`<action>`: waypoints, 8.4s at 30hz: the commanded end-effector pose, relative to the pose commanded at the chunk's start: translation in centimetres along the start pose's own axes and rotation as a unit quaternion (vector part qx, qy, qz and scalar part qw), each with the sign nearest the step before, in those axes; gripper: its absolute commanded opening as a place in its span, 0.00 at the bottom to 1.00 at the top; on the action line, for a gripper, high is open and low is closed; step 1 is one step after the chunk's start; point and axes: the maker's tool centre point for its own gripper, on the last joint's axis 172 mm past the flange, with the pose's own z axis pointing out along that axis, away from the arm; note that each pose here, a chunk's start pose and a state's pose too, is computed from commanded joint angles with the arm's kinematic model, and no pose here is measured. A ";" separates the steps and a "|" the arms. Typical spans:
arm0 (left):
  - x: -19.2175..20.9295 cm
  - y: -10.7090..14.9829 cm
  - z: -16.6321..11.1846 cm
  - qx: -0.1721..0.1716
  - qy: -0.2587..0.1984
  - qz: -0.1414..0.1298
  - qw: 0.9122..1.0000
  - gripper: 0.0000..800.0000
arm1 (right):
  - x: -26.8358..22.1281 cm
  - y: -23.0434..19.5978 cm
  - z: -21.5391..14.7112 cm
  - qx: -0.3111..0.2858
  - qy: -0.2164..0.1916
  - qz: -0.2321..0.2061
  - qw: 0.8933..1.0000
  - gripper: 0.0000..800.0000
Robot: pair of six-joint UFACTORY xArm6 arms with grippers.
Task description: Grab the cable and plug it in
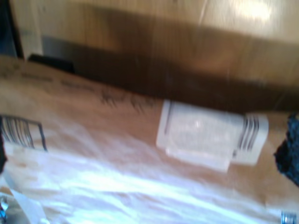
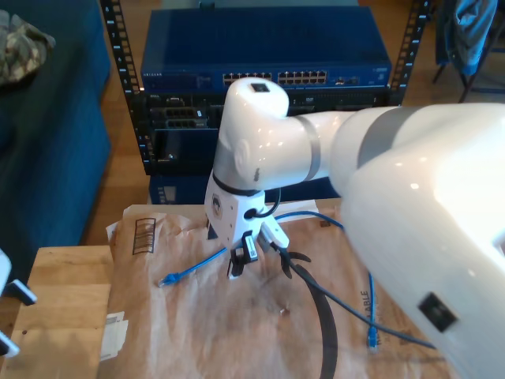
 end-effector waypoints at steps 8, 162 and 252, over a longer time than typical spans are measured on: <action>-5.2 1.6 1.0 0.023 0.032 0.033 0.999 1.00 | -1.6 -0.8 1.8 0.013 0.006 -0.018 1.000 0.99; -46.7 -2.7 -21.3 -0.054 -0.324 0.224 0.918 1.00 | 5.0 10.9 -37.4 0.247 -0.316 0.235 0.886 0.00; -45.4 -1.6 -21.3 -0.050 -0.327 0.209 0.920 0.25 | 4.1 9.8 -38.8 0.251 -0.314 0.219 0.889 0.00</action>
